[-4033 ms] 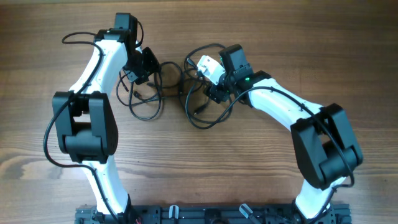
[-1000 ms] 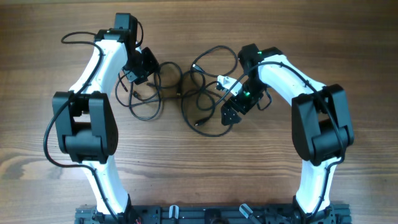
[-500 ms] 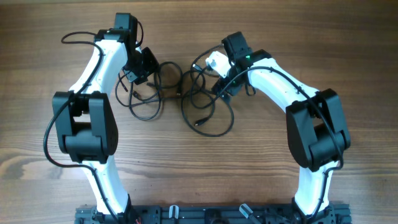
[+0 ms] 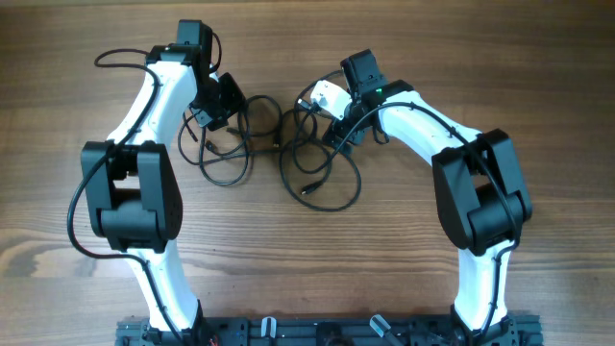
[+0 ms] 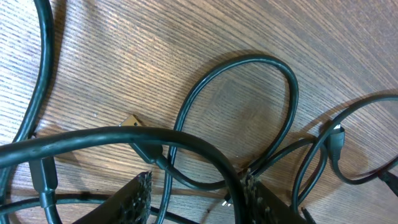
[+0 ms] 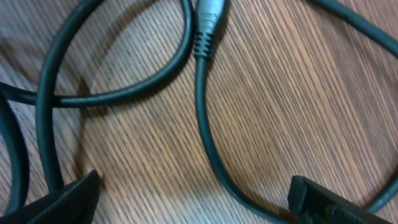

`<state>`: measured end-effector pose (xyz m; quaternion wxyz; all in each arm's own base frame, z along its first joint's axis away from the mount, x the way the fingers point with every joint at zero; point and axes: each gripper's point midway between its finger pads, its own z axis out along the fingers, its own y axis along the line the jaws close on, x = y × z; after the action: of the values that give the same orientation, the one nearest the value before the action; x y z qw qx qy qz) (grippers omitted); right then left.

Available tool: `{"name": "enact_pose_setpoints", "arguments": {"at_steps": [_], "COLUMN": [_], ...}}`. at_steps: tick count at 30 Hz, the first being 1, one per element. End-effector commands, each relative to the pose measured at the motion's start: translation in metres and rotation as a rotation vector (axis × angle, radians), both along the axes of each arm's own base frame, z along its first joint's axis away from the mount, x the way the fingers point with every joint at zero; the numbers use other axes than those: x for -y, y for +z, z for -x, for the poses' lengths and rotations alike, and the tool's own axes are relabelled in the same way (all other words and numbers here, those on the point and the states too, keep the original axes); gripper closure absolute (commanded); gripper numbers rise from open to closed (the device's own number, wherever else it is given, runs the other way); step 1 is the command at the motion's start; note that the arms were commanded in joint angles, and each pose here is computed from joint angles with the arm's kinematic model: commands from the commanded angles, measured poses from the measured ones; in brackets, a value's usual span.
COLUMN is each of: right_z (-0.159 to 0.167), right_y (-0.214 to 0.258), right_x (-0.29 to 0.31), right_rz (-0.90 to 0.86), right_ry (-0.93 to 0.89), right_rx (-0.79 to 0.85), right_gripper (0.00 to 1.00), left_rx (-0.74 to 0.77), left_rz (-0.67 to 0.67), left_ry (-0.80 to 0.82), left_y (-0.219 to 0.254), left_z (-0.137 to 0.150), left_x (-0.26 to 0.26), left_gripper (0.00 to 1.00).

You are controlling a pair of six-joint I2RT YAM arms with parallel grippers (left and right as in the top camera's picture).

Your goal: Untangle cables

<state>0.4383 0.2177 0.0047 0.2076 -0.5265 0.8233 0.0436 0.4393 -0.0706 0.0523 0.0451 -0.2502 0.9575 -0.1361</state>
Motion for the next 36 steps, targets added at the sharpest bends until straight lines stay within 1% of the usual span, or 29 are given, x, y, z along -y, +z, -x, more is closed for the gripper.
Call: {"name": "enact_pose_setpoints", "arguments": {"at_steps": [1, 2, 5, 10, 13, 18, 21, 25, 28, 32, 36], "right_z": [0.012, 0.015, 0.034, 0.048, 0.067, 0.095, 0.109, 0.108, 0.104, 0.089, 0.085], "right_y": [-0.023, -0.019, 0.001, 0.007, 0.008, 0.013, 0.023, 0.025, 0.024, 0.013, 0.006], "right_x": [-0.001, -0.004, -0.018, -0.006, -0.001, 0.002, -0.007, -0.012, -0.019, -0.025, -0.031], "right_rz": [-0.006, -0.029, -0.122, -0.115, -0.154, -0.211, -0.288, -0.313, -0.313, -0.222, -0.152], "right_ry": [0.013, -0.001, 0.046, 0.061, 0.122, 0.122, 0.123, 0.017, 0.002, -0.13, -0.182], "right_rx": [-0.074, -0.09, -0.155, -0.213, -0.295, -0.438, -0.511, -0.558, -0.542, -0.477, -0.423], "right_gripper": [0.0, 0.0, 0.0, 0.0, 0.0, 0.0, 0.0, 0.0, 0.0, 0.0, 0.0], "left_rx": [-0.009, -0.01, -0.009, -0.01, -0.01, -0.01, -0.01, -0.01, -0.01, -0.01, -0.01], "left_rz": [-0.023, -0.023, -0.023, -0.023, -0.023, -0.023, -0.023, -0.022, -0.023, -0.023, -0.023], "left_ry": [-0.002, -0.002, -0.002, -0.001, -0.001, -0.002, -0.001, -0.002, -0.001, -0.002, -0.001], "left_y": [-0.005, -0.005, -0.005, -0.005, -0.005, -0.005, -0.005, -0.005, -0.005, -0.005, -0.005], "left_z": [0.001, 0.001, 0.001, 0.001, 0.002, 0.002, 0.002, 0.001, 0.001, 0.001, 0.001], "left_x": [-0.005, -0.005, -0.005, -0.005, -0.005, -0.005, -0.005, -0.005, -0.005, -0.005, -0.005], "left_gripper": [0.51, 0.51, 0.51, 0.51, 0.51, 0.51, 0.51, 0.51, 0.51, 0.51, 0.51]}}
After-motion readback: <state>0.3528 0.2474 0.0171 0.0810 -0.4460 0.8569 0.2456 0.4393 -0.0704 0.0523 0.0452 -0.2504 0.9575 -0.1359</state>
